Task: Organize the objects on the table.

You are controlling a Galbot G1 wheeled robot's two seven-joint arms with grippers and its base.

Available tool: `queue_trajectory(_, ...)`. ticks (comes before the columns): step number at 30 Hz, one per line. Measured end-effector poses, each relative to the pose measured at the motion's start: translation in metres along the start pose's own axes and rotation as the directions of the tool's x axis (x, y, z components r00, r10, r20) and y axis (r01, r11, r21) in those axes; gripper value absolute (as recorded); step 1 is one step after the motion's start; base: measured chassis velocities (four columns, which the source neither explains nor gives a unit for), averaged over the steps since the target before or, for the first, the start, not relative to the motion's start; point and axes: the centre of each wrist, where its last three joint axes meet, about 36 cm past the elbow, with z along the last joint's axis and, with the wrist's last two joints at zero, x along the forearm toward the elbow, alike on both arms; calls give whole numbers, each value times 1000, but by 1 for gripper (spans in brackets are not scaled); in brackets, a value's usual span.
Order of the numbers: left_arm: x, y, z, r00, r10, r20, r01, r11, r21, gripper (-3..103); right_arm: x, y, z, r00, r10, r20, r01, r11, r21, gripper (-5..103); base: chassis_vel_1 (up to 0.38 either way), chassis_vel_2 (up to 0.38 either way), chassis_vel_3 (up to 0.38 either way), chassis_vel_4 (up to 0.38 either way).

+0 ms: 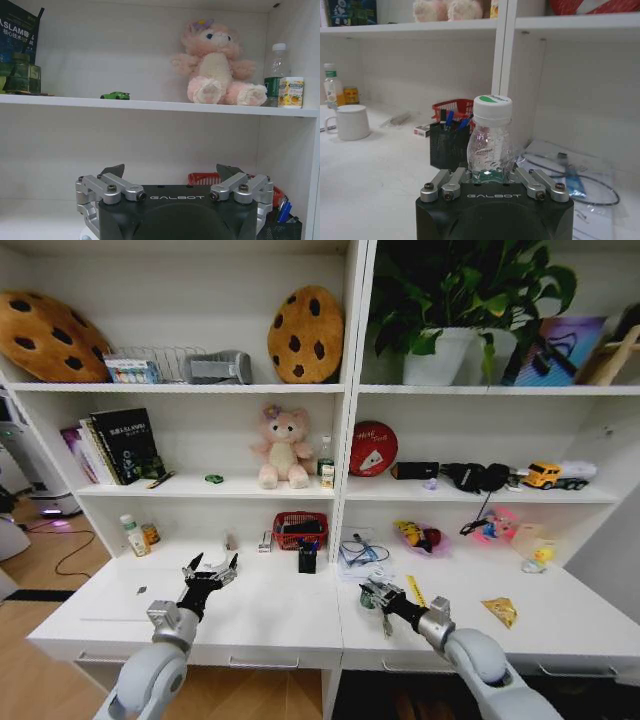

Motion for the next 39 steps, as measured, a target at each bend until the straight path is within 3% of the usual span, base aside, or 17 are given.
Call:
queue_trajectory(4, 0, 0, 0, 1000, 0, 0, 0, 1000, 0, 100, 29, 39, -44, 998, 52, -22, -53, 998, -41, 26, 0, 0, 0, 0)
queue_trajectory(6, 0, 0, 0, 1000, 0, 0, 0, 1000, 0, 100, 45, 65, -61, 991, 93, -94, -104, 987, -119, 26, 0, 0, 0, 0)
queue_trajectory(7, 0, 0, 0, 1000, 0, 0, 0, 1000, 0, 100, 61, 91, -84, 974, 93, -204, -139, 965, -223, 26, 0, 0, 0, 0)
queue_trajectory(10, 0, 0, 0, 1000, 0, 0, 0, 1000, 0, 100, 68, 102, -95, 964, 81, -252, -149, 954, -260, 26, 0, 0, 0, 0)
queue_trajectory(11, 0, 0, 0, 1000, 0, 0, 0, 1000, 0, 100, 75, 110, -105, 946, 81, -312, -179, 937, -300, 26, 0, 0, 0, 0)
queue_trajectory(13, 0, 0, 0, 1000, 0, 0, 0, 1000, 0, 100, 78, 112, -115, 857, 126, -499, -337, 871, -359, 26, 0, 0, 0, 0)
queue_trajectory(14, 0, 0, 0, 1000, 0, 0, 0, 1000, 0, 100, 78, 112, -115, 857, 126, -499, -337, 871, -359, 26, 0, 0, 0, 0)
queue_trajectory(19, 0, 0, 0, 1000, 0, 0, 0, 1000, 0, 100, 72, 121, -110, 704, 35, -710, -507, 725, -466, 26, 0, 0, 0, 0)
queue_trajectory(20, 0, 0, 0, 1000, 0, 0, 0, 1000, 0, 100, 72, 121, -110, 704, 35, -710, -507, 725, -466, 26, 0, 0, 0, 0)
queue_trajectory(23, 0, 0, 0, 1000, 0, 0, 0, 1000, 0, 100, 72, 131, -101, 654, -7, -757, -559, 669, -489, 26, 0, 0, 0, 0)
queue_trajectory(25, 0, 0, 0, 1000, 0, 0, 0, 1000, 0, 100, 73, 142, -90, 611, -33, -791, -615, 610, -500, 26, 0, 0, 0, 0)
queue_trajectory(30, 0, 0, 0, 1000, 0, 0, 0, 1000, 0, 100, 77, 151, -75, 572, -39, -819, -668, 557, -493, 26, 0, 0, 0, 0)
queue_trajectory(32, 0, 0, 0, 1000, 0, 0, 0, 1000, 0, 100, 74, 149, -64, 548, -34, -836, -694, 540, -476, 26, 0, 0, 0, 0)
queue_trajectory(33, 0, 0, 0, 1000, 0, 0, 0, 1000, 0, 100, 67, 143, -36, 487, -16, -873, -753, 498, -430, 26, 0, 0, 0, 0)
queue_trajectory(34, 0, 0, 0, 1000, 0, 0, 0, 1000, 0, 100, 67, 143, -36, 487, -16, -873, -753, 498, -430, 26, 0, 0, 0, 0)
queue_trajectory(36, 0, 0, 0, 1000, 0, 0, 0, 1000, 0, 100, 58, 133, 4, 414, 40, -909, -823, 443, -355, 26, 0, 0, 0, 0)
queue_trajectory(39, 0, 0, 0, 1000, 0, 0, 0, 1000, 0, 100, 56, 128, 27, 381, 62, -922, -846, 425, -321, 26, 0, 0, 0, 0)
